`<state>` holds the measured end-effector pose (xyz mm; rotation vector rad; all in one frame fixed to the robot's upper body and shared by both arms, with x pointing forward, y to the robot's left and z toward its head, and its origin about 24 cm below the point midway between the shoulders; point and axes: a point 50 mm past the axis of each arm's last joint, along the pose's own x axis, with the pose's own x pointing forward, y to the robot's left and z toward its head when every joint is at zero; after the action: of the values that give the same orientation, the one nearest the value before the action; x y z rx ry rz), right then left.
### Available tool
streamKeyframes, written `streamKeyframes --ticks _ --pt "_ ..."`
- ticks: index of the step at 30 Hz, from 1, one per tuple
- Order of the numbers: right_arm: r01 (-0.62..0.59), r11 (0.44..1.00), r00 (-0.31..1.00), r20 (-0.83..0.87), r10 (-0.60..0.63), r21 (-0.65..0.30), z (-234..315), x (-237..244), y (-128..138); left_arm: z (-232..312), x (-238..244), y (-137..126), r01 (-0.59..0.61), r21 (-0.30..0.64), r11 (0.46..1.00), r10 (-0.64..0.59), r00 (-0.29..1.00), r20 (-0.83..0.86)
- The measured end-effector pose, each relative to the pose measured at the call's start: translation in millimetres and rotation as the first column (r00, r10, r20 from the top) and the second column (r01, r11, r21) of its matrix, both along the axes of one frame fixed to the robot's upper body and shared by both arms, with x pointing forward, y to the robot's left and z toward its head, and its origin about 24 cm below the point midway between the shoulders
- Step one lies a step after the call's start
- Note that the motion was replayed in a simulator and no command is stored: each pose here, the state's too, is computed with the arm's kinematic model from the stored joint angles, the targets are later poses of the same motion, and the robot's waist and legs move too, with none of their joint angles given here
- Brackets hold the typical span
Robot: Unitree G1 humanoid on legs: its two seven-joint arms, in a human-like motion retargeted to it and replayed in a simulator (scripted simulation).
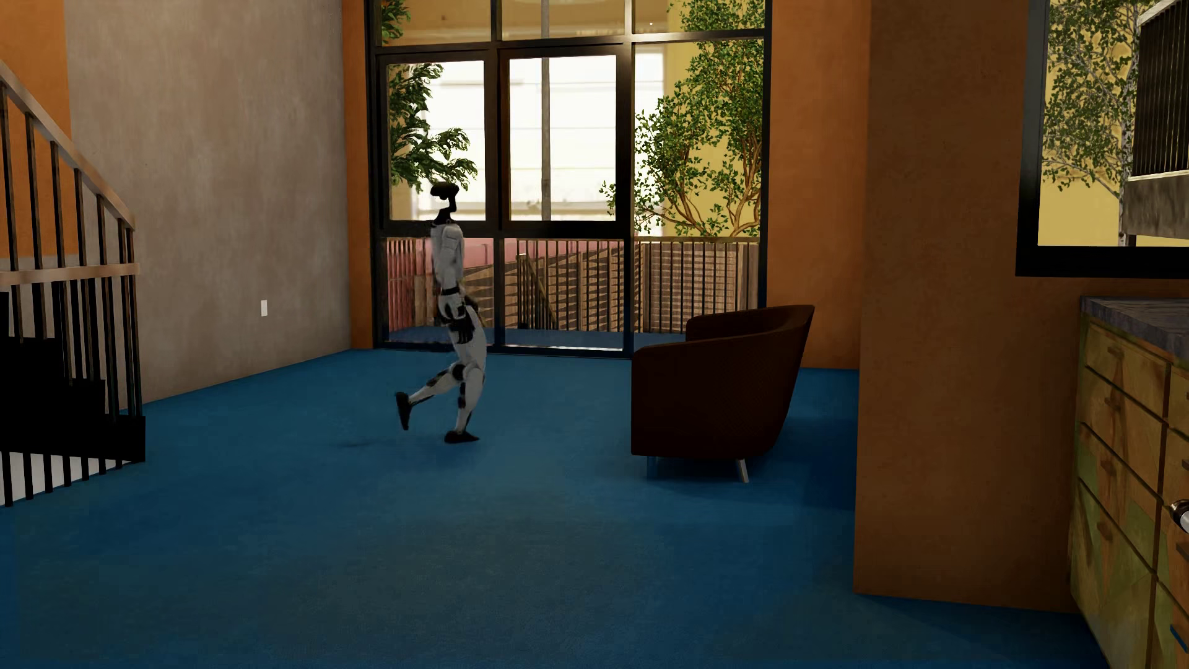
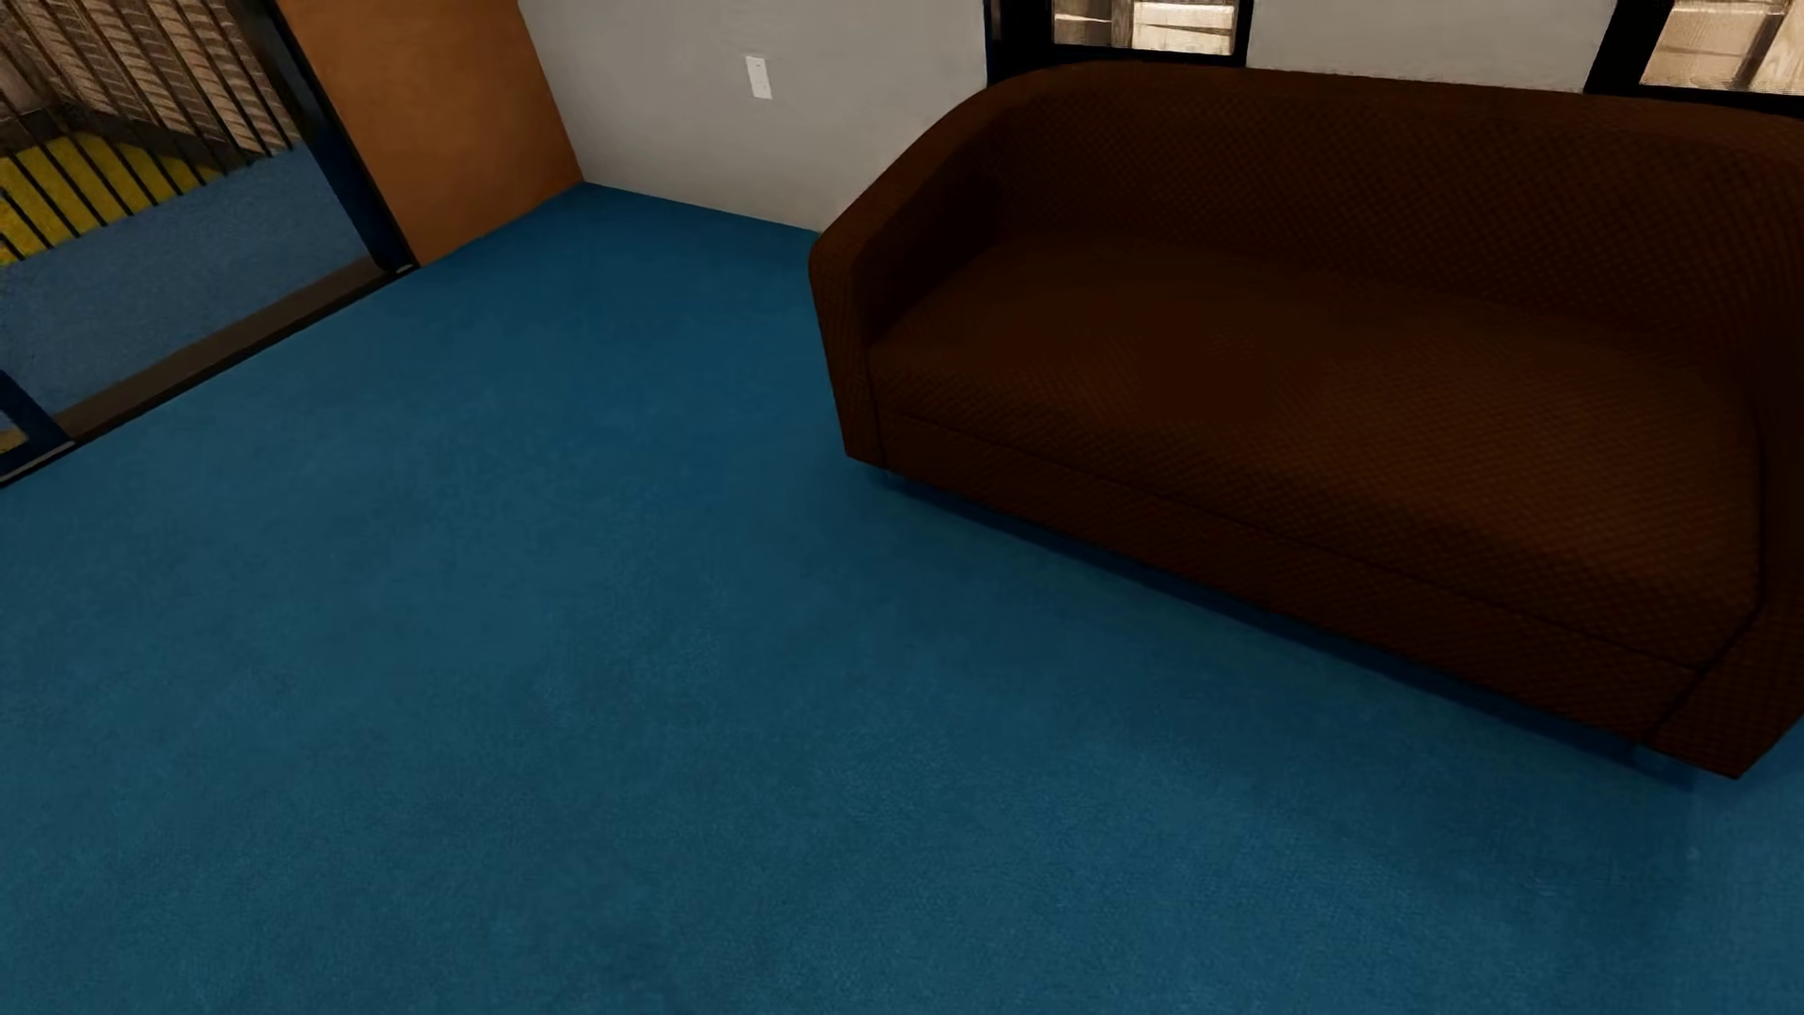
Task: Go to leather sofa
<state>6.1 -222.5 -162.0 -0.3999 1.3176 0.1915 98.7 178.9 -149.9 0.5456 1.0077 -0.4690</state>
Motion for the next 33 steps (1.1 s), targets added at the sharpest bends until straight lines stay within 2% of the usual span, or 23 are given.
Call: streamKeyframes --ticks 3,5,9,12,15,18,20,21,23,24,28,30,33 --pt "-0.025 1.0 0.988 0.154 0.027 -0.016 9 55 -8 -17 -66 25 -0.063 0.105 0.992 0.085 0.972 -0.218" --pt "0.016 1.0 0.967 0.254 -0.01 -0.019 18 86 -14 -18 -102 40 -0.086 0.164 0.983 0.134 0.941 -0.31" --pt "0.042 0.999 0.903 0.428 -0.029 -0.019 43 130 -23 -15 -140 43 -0.107 0.18 0.978 0.17 0.908 -0.384" --pt "0.042 0.999 0.882 0.469 -0.031 -0.013 50 133 -24 -15 -144 40 -0.123 0.173 0.977 0.183 0.902 -0.39" --pt "0.048 0.999 0.939 0.341 -0.041 -0.011 31 94 -20 -16 -125 43 -0.128 0.17 0.977 0.18 0.921 -0.344" --pt "0.005 0.999 1.0 -0.003 -0.006 -0.031 -2 13 -8 -15 -90 50 -0.131 0.176 0.976 0.175 0.948 -0.265" --pt "-0.105 0.994 0.971 -0.217 0.098 -0.021 -9 -40 2 -11 -53 54 -0.141 0.167 0.976 0.169 0.971 -0.168" --pt "-0.174 0.985 0.951 -0.258 0.17 0.009 -8 -54 9 -6 -32 56 -0.166 0.154 0.974 0.183 0.978 -0.102" --pt "-0.242 0.968 0.939 -0.235 0.252 0.071 -7 -59 24 8 6 64 -0.225 0.12 0.967 0.222 0.974 0.037" --pt "-0.226 0.971 0.949 -0.207 0.238 0.082 -7 -55 28 16 22 69 -0.251 0.109 0.962 0.241 0.966 0.096" --pt "-0.036 0.996 0.998 -0.051 0.04 0.077 -6 -14 32 36 63 86 -0.315 0.102 0.944 0.288 0.932 0.219" --pt "-0.061 0.993 0.997 0.044 0.057 0.097 -3 13 38 41 79 79 -0.258 0.103 0.961 0.227 0.942 0.247" --pt "-0.134 0.987 0.986 0.112 0.125 0.086 0 41 36 50 102 50 -0.129 0.066 0.989 0.104 0.949 0.297"
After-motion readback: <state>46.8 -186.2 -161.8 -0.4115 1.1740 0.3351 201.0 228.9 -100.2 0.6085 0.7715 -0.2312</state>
